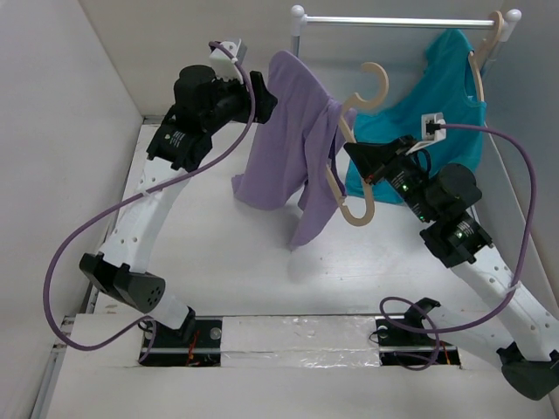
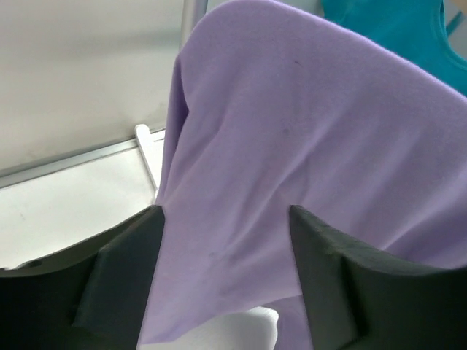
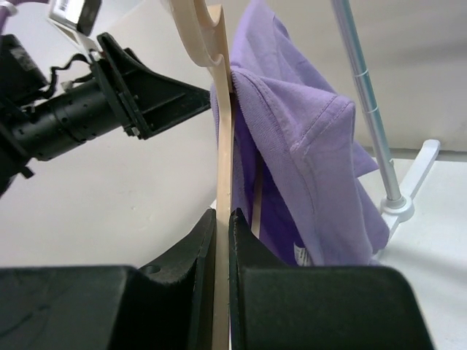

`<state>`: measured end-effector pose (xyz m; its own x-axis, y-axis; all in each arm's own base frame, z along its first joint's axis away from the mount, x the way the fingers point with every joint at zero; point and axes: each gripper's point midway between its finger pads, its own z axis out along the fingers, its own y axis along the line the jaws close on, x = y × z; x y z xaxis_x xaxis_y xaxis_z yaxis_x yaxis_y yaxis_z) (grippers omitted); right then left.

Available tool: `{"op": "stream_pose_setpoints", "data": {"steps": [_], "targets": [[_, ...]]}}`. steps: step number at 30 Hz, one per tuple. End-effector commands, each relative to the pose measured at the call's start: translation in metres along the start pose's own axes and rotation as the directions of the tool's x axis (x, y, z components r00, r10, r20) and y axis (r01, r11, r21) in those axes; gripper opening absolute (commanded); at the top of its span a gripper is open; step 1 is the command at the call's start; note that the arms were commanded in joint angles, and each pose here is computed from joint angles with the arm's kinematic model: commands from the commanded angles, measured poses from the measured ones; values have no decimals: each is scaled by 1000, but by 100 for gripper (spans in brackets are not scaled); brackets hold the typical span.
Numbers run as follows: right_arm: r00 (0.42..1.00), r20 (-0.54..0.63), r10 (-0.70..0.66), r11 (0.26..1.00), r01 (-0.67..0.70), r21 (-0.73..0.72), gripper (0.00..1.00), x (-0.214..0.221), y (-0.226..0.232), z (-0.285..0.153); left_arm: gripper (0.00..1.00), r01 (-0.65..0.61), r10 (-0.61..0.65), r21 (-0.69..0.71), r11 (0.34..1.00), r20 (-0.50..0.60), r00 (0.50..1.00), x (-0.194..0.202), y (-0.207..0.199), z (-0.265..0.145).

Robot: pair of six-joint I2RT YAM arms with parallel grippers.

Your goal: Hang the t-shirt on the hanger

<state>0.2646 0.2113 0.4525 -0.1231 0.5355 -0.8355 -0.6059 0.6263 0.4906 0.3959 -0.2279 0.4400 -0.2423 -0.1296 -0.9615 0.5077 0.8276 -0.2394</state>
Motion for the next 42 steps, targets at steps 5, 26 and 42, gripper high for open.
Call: {"op": "stream_pose_setpoints", "data": {"steps": [5, 26, 42], "targets": [[986, 164, 36, 981, -3, -195, 0, -75, 53, -21, 69, 2, -3, 133, 991, 10, 1000, -3, -16, 17], [985, 148, 91, 969, -53, -240, 0, -91, 31, -15, 0, -34, 45, 298, 954, -31, 999, 7, -27, 61], [924, 383, 17, 994, 26, -107, 0, -120, 20, 18, 0, 158, -79, 536, 829, -167, 983, 65, -93, -43]]}}
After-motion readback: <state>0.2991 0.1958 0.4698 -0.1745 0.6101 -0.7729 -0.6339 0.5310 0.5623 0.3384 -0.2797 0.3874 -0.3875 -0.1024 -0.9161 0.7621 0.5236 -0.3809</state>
